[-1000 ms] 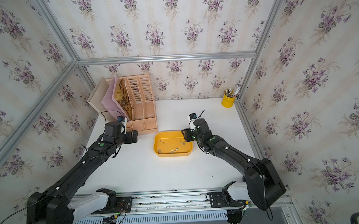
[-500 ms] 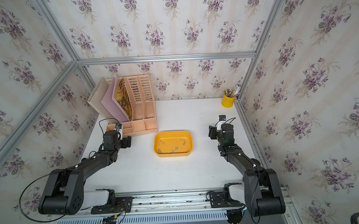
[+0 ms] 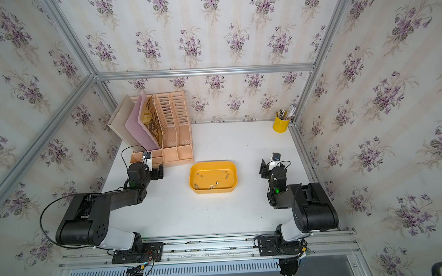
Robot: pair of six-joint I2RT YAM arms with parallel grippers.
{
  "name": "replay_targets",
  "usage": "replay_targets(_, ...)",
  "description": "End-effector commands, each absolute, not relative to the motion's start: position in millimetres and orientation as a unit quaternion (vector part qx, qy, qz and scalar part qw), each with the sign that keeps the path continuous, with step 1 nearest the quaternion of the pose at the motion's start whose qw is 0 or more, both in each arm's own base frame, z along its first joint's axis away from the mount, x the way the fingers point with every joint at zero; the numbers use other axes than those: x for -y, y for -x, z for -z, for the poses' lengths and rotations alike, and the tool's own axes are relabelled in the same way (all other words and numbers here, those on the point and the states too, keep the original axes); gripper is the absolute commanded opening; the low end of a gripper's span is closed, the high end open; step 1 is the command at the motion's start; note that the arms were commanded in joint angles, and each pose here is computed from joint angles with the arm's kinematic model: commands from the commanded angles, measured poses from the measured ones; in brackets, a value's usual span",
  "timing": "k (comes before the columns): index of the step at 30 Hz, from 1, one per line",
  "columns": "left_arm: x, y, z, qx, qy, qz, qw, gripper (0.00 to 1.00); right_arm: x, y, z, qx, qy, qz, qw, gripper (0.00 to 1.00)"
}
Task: Put the screws on the desktop into the storage box
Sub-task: Reset both arms
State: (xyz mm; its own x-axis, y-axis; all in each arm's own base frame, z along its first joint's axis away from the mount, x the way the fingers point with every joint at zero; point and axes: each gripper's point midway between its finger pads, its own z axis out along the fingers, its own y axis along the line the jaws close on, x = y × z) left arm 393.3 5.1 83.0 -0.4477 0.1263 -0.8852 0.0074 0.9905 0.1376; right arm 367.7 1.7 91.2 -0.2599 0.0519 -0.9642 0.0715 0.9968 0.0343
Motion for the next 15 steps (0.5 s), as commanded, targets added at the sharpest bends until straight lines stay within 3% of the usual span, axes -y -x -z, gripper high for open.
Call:
replay_targets(1,-4.6,-398.1,-89.5,-0.842,-0.037,-0.052,0.536,0.99,2.8,-373.5,-123.4,-0.749,-0.05,0.013,0.66,0.99)
replay_targets(15,-4.3,-397.2,-90.3,-0.842,-0.037,-0.052,0.536,0.99,2.7,-373.2,-123.0,-0.751,-0.05,0.014,0.659,1.0)
